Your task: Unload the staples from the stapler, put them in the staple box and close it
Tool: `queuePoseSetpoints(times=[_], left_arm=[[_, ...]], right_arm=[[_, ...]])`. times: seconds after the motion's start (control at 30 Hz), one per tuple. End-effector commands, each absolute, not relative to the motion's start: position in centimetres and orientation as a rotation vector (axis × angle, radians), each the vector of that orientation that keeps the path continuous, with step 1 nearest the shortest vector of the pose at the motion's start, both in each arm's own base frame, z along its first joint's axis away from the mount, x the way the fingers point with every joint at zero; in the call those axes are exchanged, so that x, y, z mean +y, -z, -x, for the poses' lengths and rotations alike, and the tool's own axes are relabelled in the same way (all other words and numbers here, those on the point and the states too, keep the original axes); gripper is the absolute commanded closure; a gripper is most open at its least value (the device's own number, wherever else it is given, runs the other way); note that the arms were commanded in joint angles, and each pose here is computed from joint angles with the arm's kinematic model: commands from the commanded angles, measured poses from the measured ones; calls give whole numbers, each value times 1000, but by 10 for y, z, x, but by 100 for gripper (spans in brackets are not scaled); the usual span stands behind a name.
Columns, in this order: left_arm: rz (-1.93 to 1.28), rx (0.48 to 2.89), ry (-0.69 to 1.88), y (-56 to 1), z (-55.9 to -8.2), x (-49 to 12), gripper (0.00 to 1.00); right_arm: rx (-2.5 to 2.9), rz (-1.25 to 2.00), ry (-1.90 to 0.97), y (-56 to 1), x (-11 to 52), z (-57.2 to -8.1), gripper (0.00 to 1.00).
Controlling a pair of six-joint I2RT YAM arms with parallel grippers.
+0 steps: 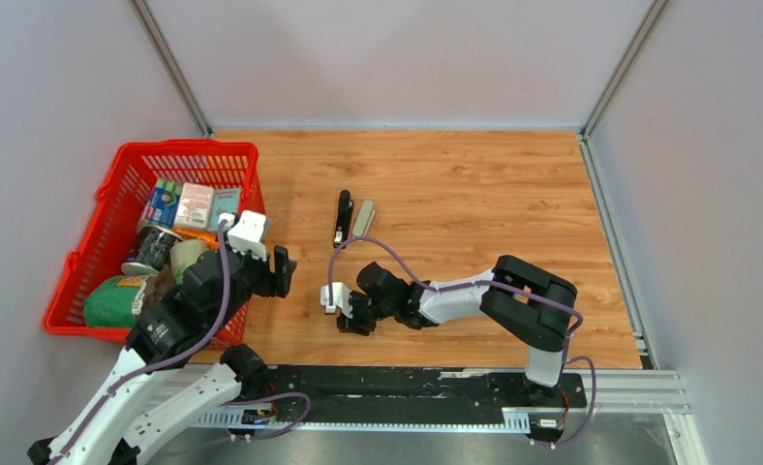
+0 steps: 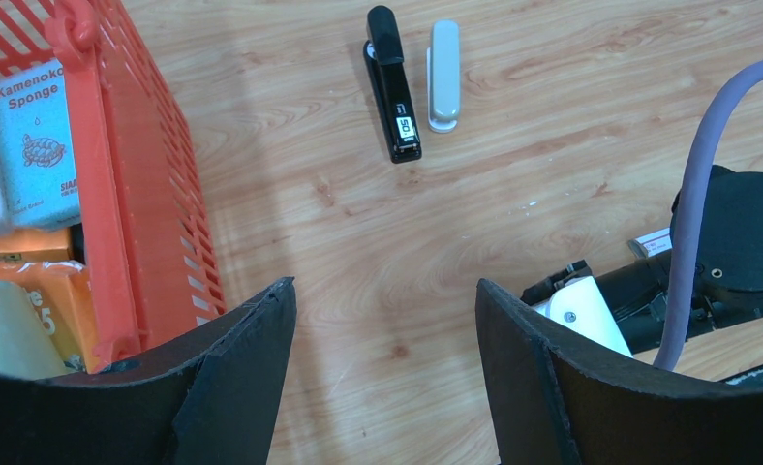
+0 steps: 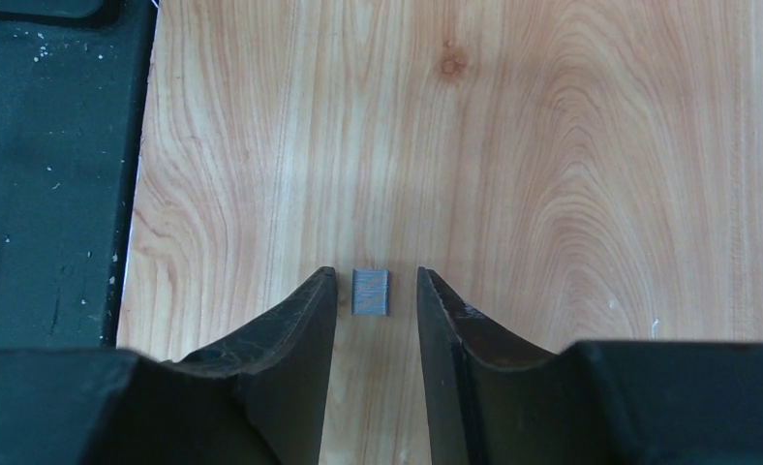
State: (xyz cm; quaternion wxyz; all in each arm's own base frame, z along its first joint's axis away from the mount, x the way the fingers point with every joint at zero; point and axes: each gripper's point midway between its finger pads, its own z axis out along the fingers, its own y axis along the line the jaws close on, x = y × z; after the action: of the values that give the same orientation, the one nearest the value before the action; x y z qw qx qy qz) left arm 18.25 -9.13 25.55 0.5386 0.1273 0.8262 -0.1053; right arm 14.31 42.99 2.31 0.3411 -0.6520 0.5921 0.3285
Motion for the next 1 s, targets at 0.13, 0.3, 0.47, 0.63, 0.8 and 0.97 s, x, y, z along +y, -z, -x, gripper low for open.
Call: queuePoseSetpoints(times=[0.13, 0.3, 0.47, 0.63, 0.8, 0.97], left_arm=[[-306, 1945, 249, -259, -187, -93, 25], [-306, 1949, 246, -258, -187, -93, 25], [-302, 1950, 244, -258, -187, -93, 25], [-302, 1954, 240, -258, -187, -93, 25], [-301, 1955, 241, -258, -188, -93, 25], [-311, 1965, 240, -256, -189, -95, 25]], right_arm=[[1564, 1690, -879, -15, 426, -140, 67], [1590, 1698, -902, -11, 423, -134, 77], [1594, 1674, -895, -13, 421, -136, 85], [1574, 1601, -861, -35, 422, -145, 86], [1630, 1507, -785, -67, 412, -157, 87], [1715, 1311, -687, -106, 386, -173, 85]])
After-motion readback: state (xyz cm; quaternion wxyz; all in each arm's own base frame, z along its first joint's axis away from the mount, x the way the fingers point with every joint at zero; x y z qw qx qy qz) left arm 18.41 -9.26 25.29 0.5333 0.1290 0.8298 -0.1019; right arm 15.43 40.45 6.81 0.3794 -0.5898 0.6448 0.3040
